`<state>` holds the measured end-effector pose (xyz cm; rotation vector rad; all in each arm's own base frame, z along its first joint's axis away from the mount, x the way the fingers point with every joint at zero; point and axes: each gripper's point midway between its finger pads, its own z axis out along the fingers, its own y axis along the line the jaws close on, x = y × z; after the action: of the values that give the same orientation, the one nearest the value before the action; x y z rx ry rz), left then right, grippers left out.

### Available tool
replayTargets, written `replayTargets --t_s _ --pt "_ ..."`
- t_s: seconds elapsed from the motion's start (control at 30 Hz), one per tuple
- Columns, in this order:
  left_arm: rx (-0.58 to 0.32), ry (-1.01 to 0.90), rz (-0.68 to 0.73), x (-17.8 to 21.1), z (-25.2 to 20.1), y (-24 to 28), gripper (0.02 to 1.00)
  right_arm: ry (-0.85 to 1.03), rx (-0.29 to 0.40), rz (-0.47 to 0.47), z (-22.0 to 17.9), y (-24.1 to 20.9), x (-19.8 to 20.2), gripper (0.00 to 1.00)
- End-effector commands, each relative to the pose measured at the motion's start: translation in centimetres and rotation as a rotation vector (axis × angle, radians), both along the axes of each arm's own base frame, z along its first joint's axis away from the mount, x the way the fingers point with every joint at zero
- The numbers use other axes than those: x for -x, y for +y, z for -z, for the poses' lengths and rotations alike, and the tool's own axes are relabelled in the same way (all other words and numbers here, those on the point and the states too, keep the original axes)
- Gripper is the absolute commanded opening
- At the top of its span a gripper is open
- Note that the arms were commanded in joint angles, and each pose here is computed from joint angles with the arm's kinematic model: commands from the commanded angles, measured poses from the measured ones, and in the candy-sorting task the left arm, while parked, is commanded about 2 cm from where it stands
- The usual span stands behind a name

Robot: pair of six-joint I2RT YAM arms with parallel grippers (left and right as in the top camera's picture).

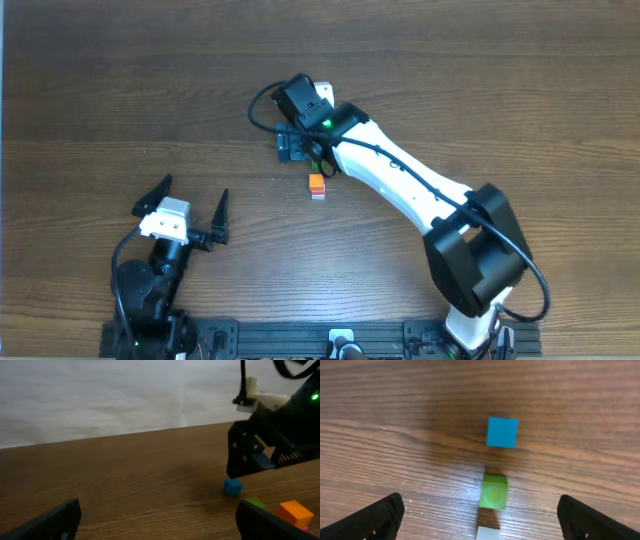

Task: Stack Cubes

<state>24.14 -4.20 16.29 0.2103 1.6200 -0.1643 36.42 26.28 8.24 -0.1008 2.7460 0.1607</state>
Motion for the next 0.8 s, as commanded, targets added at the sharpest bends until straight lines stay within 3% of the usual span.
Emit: replayTargets --t_s 0.03,0.63,0.8 --pt "-0.013 -0.007 0.004 0.0 0.1 0.0 0.998 0.062 -0.002 0.089 2.0 -0.5 -0.4 0.978" --pt "-0.013 -0.007 0.004 0.0 0.1 0.0 1.0 0.135 0.059 0.089 5.3 -1.4 0.2 0.932" --pt "-0.013 -0.007 0.004 0.0 0.1 0.0 1.0 0.139 0.071 0.068 5.5 -1.4 0.3 0.853"
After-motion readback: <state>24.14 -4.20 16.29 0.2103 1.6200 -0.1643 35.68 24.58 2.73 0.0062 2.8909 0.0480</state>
